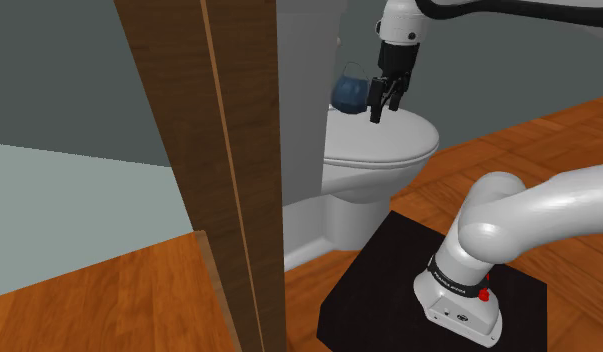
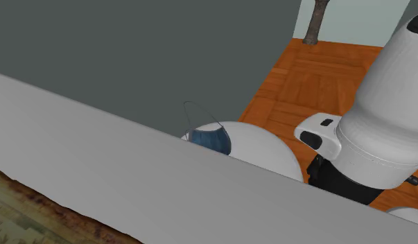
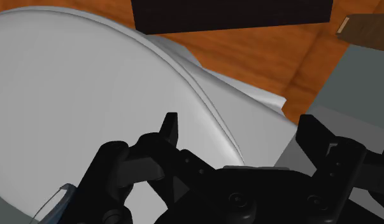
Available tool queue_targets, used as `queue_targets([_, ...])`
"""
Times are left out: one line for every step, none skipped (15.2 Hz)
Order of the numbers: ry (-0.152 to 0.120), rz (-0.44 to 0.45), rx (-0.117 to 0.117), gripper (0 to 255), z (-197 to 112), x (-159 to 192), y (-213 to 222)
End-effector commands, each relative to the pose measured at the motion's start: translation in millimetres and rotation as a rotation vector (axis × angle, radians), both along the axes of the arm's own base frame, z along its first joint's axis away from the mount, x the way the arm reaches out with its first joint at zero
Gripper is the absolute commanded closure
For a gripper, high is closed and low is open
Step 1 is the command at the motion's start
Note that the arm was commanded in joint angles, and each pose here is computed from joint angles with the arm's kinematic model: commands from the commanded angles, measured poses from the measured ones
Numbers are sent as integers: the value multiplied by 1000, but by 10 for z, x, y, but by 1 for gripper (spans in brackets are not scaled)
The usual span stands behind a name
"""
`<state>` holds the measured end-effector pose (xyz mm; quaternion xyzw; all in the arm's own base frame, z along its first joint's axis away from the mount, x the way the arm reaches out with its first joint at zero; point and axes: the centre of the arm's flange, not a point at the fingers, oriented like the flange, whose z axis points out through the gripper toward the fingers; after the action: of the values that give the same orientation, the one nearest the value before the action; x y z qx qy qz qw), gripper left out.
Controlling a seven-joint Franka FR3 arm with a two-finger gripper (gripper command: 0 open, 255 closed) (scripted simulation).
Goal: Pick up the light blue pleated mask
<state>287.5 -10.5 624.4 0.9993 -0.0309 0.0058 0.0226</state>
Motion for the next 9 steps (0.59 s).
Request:
queue_targets([0,0,0,0,0,0,0])
queue_targets([2,-28,4,0,5,127,-57])
queue_targets([5,-57,7,0,9,253,-118])
queue_targets([7,-85,11,0,13,376,-182])
queue_targets([10,-113,15,0,17,498,-250])
queue_targets([12,-142,18,0,19,618,-321])
queue_targets([15,-170,22,0,21,736,-395])
queue_targets([17,-198,26,0,23,851,-473])
queue_targets([20,-227,29,0,24,965,-554])
